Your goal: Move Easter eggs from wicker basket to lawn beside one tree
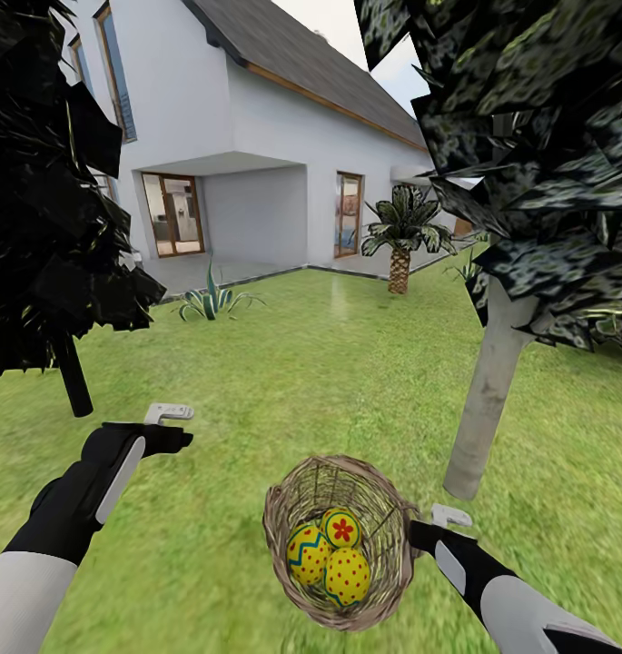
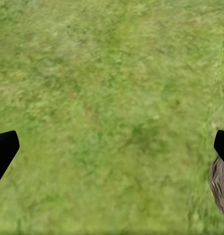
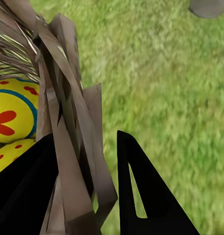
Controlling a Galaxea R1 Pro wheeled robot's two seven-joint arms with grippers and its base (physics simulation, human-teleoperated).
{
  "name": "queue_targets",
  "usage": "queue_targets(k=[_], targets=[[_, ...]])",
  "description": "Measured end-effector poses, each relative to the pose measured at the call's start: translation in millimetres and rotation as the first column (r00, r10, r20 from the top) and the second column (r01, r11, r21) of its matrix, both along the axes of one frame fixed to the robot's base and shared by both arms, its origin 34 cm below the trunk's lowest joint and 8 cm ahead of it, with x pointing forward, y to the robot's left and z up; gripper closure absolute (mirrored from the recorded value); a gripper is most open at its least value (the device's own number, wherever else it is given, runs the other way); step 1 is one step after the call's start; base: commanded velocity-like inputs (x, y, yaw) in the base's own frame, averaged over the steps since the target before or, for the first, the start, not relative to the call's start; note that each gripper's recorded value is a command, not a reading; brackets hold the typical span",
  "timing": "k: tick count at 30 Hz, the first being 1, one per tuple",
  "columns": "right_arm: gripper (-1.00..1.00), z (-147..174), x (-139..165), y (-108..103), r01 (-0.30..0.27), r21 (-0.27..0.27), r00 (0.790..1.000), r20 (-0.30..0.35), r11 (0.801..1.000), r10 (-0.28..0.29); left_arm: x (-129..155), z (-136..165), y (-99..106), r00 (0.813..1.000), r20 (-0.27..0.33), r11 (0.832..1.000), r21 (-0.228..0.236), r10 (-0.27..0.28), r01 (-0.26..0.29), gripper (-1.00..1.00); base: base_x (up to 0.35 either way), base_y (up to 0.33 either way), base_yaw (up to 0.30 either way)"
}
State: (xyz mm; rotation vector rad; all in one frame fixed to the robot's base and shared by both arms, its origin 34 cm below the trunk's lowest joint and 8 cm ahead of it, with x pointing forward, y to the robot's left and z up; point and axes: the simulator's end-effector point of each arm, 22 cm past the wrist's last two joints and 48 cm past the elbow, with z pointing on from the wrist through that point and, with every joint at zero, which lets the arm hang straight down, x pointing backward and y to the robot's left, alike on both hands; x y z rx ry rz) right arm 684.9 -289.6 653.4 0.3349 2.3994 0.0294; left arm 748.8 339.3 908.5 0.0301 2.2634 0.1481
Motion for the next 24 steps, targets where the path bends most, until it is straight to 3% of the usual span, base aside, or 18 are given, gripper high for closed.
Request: queue_targets(k=[20,24], targets=[[1.00,-29.3,3.1,-1.0,0.004,0.006,1.000,0.015,1.000,-0.004,-0.8,-27.9,-1.4,1.000,0.016,1.000,-0.007,-0.003,0.003,-1.00,0.000,0.000,0.000],[1.00,-42.4,-4.3,2.2,-0.006,0.017,1.000,-0.030,1.000,0.006,-1.3,-35.1,-1.9,1.000,0.015,1.000,-0.005,-0.005,0.005,-1.00,0.000,0.000,0.000]])
